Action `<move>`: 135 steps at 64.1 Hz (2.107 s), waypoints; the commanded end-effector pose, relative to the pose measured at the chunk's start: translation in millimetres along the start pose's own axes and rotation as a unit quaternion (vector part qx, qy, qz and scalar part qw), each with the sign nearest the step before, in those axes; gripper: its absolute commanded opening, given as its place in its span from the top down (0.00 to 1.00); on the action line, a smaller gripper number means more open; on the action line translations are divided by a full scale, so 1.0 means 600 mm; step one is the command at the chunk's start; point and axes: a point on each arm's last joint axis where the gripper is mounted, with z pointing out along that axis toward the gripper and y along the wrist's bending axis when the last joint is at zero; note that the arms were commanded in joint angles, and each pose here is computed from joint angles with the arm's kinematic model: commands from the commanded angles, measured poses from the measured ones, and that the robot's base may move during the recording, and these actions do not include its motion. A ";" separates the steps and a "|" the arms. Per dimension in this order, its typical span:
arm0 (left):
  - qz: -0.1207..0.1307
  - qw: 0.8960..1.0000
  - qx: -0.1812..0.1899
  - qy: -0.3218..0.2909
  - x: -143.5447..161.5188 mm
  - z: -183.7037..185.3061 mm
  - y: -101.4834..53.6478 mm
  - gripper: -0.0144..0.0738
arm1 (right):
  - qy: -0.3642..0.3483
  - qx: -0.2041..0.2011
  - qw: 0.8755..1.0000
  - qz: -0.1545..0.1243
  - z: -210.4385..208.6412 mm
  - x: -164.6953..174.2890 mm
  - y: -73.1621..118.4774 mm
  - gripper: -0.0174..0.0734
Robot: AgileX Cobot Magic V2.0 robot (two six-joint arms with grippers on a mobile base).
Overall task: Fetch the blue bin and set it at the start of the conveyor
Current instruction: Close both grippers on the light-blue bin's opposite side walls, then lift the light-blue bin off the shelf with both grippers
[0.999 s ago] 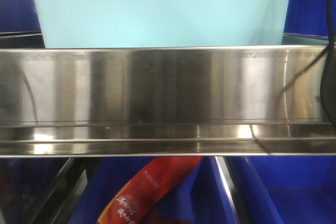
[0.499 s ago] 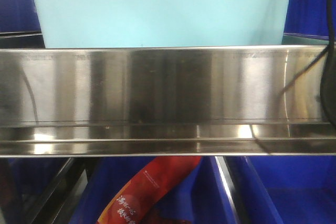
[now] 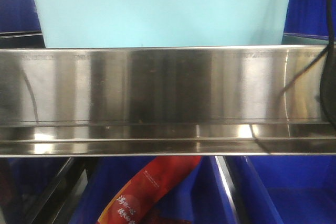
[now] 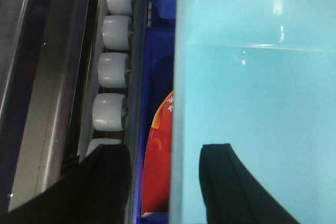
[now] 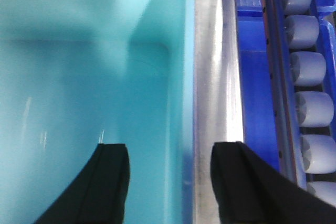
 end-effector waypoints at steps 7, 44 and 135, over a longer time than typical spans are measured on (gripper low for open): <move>-0.002 1.000 0.000 -0.005 -0.003 -0.004 0.004 0.56 | -0.009 0.001 1.000 -0.002 -0.008 -0.005 -0.003 0.53; -0.007 1.000 0.001 -0.004 -0.002 -0.004 0.004 0.67 | -0.001 0.004 1.000 -0.002 -0.008 -0.002 -0.004 0.72; -0.028 0.971 0.061 -0.228 -0.037 -0.312 0.026 0.96 | -0.232 -0.008 0.972 0.025 -0.316 -0.027 -0.012 0.99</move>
